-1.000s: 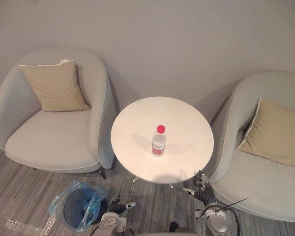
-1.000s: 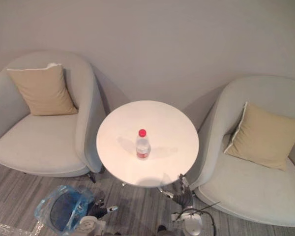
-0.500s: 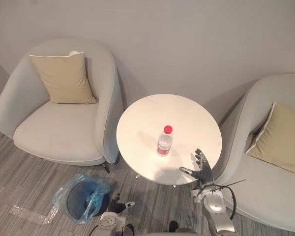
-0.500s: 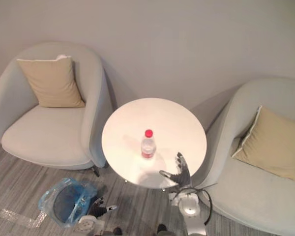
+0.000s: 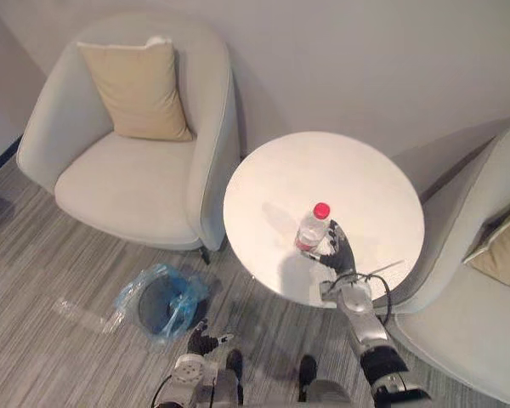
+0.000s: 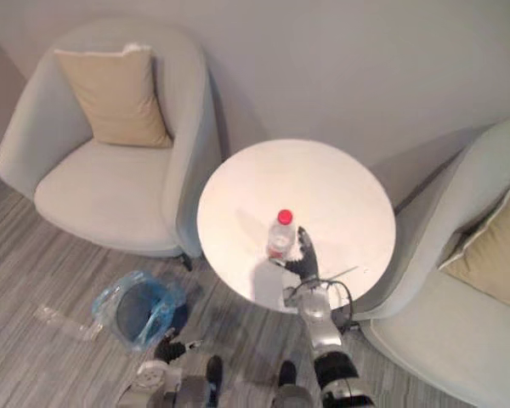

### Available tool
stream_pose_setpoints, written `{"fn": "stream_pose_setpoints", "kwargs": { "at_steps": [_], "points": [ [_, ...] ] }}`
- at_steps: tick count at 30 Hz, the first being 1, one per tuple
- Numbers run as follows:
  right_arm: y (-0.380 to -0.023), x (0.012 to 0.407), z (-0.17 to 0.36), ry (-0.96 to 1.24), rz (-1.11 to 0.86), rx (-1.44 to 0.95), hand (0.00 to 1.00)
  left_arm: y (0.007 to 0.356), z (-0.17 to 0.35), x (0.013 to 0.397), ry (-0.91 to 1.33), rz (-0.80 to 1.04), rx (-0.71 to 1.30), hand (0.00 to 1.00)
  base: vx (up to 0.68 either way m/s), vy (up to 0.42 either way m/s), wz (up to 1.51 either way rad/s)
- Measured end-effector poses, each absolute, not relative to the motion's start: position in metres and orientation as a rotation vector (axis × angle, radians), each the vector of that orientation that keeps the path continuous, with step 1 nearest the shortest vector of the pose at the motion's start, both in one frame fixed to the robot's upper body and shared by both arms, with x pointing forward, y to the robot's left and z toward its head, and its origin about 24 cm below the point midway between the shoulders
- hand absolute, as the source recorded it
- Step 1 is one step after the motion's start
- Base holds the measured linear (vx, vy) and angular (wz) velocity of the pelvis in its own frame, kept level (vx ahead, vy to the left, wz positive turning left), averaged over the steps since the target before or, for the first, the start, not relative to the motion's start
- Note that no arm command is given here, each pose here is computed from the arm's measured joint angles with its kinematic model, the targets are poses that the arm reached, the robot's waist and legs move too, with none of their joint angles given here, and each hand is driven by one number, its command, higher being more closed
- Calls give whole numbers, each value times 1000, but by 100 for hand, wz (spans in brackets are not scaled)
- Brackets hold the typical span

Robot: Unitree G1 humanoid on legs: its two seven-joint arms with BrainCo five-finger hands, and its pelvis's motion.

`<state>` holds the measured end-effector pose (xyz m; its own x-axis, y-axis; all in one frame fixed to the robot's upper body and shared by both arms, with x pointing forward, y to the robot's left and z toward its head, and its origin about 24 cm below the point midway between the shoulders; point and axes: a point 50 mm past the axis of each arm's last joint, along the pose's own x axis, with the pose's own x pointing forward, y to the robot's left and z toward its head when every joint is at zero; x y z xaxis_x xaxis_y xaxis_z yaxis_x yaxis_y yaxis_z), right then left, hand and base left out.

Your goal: Gather rubbish on tea table into small bin, then transfer packed bag to large trash can.

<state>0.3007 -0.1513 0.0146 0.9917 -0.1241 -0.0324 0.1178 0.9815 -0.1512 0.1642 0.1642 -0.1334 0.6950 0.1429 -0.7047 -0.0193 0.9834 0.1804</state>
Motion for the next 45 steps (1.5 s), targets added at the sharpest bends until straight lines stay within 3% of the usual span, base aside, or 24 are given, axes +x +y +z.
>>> {"fn": "stream_pose_setpoints", "kwargs": {
  "at_steps": [5, 6, 12, 23, 30, 39, 45],
  "points": [
    [-148, 324, 41, -36, -139, -148, 0, 171, -130, 168, 772, 118, 165, 0, -66, 14, 9],
    [-150, 327, 47, -56, -154, -151, 100, 172, -129, 169, 765, 130, 150, 0, -50, 9, 8],
    [-156, 344, 70, -117, -204, -172, 100, 168, -124, 175, 723, 135, 121, 0, -72, 0, 10],
    [-164, 340, 78, -161, -223, -179, 100, 167, -124, 176, 719, 130, 118, 0, -7, -3, -1],
    [-158, 298, 83, -271, -154, -152, 100, 165, -127, 172, 741, 108, 138, 0, -24, 3, -14],
    [-140, 234, 51, -186, -23, -124, 100, 170, -138, 156, 829, 66, 222, 0, 14, -5, -13],
    [-127, 219, 49, -193, 46, -211, 100, 171, -141, 152, 843, 35, 259, 0, 5, 0, -1]
  ]
}}
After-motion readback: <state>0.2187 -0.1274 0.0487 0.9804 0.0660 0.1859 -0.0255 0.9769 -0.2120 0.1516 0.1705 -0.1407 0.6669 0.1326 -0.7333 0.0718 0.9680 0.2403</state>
